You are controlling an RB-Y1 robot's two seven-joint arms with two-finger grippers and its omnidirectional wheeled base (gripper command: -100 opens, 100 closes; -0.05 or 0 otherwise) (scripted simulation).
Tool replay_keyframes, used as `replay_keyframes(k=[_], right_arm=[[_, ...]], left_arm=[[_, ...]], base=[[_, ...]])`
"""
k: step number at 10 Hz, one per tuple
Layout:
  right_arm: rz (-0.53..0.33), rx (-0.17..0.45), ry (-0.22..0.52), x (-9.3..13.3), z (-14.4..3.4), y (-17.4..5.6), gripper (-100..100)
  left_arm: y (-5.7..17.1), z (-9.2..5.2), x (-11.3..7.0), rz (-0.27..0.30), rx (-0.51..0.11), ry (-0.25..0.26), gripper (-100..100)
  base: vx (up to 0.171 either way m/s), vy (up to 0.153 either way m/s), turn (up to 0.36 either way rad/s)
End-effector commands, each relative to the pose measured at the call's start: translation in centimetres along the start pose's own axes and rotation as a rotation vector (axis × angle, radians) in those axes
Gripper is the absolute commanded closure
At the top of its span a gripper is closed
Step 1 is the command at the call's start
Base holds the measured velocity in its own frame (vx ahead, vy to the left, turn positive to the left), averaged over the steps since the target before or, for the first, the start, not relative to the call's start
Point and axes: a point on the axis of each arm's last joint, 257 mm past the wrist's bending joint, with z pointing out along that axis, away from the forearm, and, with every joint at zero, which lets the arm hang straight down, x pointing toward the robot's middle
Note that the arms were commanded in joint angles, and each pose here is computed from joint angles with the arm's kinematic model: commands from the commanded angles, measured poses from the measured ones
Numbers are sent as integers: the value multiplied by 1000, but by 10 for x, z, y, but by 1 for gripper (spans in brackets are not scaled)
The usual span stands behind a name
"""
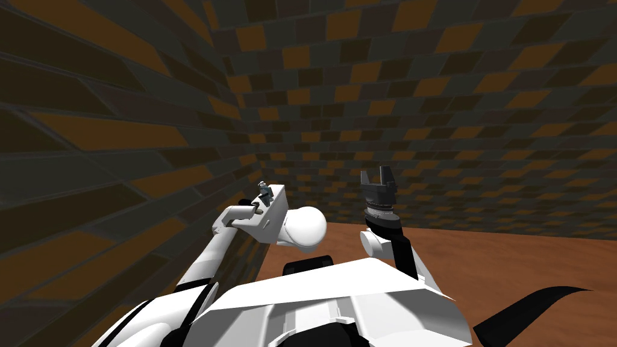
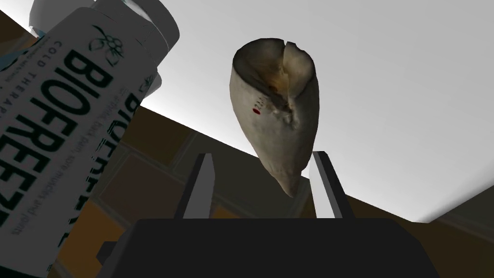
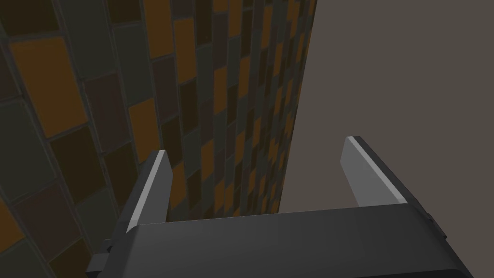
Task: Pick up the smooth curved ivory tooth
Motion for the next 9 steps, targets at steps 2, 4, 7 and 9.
replay_keyframes(k=[2,4,7,9], right_arm=[[0,0,0,0,0,0,0],[0,0,0,0,0,0,0],[0,0,0,0,0,0,0],[0,0,0,0,0,0,0]], left_arm=[[0,0,0,-1,0,0,100],[-1,0,0,-1,2,0,100],[-7,-8,-5,2,2,1,100],[-7,-7,-4,2,3,0,0]], base=[[1,0,-6],[0,0,0],[-32,-21,16],[-17,-8,2]])
